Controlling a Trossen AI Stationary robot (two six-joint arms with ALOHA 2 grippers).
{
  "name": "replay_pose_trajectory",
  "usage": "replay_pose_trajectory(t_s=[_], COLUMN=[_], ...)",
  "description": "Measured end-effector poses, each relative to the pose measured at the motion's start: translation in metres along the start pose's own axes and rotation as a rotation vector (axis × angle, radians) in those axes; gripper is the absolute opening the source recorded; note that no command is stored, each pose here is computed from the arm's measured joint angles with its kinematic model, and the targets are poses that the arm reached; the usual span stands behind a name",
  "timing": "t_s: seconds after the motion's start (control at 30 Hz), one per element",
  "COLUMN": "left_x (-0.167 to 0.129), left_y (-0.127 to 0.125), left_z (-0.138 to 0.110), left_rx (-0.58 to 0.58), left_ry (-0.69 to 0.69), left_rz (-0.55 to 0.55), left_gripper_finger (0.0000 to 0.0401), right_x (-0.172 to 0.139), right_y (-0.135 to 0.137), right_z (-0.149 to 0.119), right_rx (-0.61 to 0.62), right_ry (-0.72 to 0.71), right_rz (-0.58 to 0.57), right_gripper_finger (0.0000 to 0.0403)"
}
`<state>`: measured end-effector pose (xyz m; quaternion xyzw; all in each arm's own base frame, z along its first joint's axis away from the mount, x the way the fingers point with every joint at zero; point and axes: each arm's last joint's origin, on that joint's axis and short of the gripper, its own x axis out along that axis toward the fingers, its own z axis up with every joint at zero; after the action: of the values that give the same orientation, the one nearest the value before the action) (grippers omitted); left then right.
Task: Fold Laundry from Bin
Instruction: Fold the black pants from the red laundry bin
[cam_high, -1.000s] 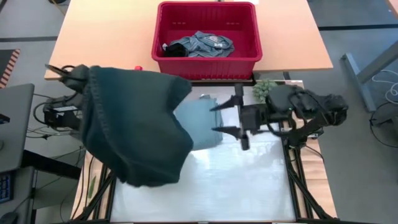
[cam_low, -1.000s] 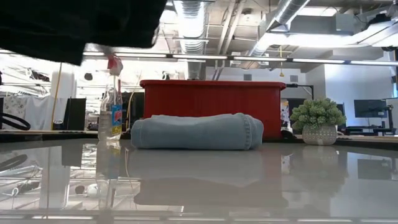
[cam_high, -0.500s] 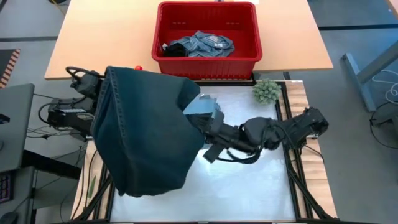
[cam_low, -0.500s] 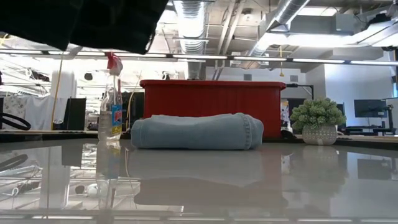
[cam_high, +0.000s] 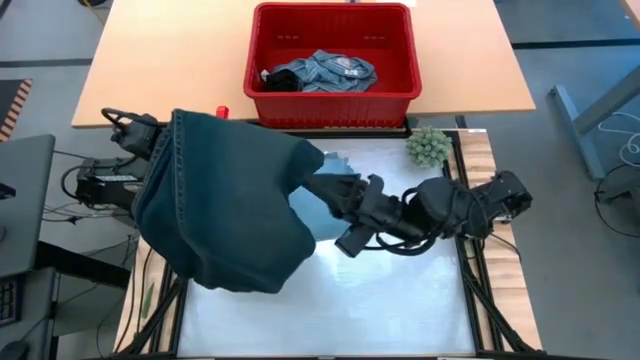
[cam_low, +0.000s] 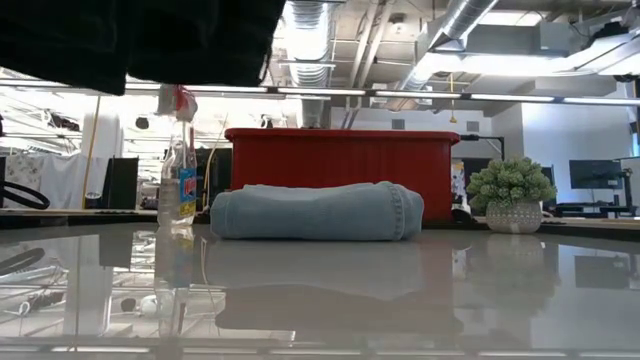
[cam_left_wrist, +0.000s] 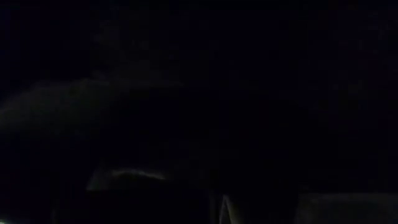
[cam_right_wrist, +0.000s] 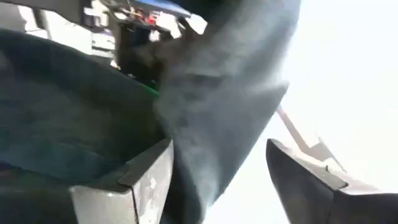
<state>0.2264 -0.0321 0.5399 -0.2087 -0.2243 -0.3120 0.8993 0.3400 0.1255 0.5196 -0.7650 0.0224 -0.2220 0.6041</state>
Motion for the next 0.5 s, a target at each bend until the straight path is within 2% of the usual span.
replay_pose_trajectory(t_s=[0.2, 0.4, 0.5], left_x=[0.003, 0.006, 0.008], left_y=[-0.001, 0.003, 0.006], left_z=[0.000, -0.004, -0.011], left_rx=[0.015, -0.012, -0.038], left_ry=[-0.032, -0.011, 0.045], left_rz=[-0.030, -0.047, -0.036], left_gripper_finger=[0.0000, 0.0000, 0.0000], right_x=[0.007, 0.012, 0.013], right_y=[0.013, 0.011, 0.007], right_z=[0.001, -0.004, -0.006], right_rx=[-0.049, -0.029, 0.002], right_ry=[-0.015, -0.072, -0.085], right_rz=[0.051, -0.015, -0.072], right_gripper_finger=[0.0281, 0.0281, 0.0281])
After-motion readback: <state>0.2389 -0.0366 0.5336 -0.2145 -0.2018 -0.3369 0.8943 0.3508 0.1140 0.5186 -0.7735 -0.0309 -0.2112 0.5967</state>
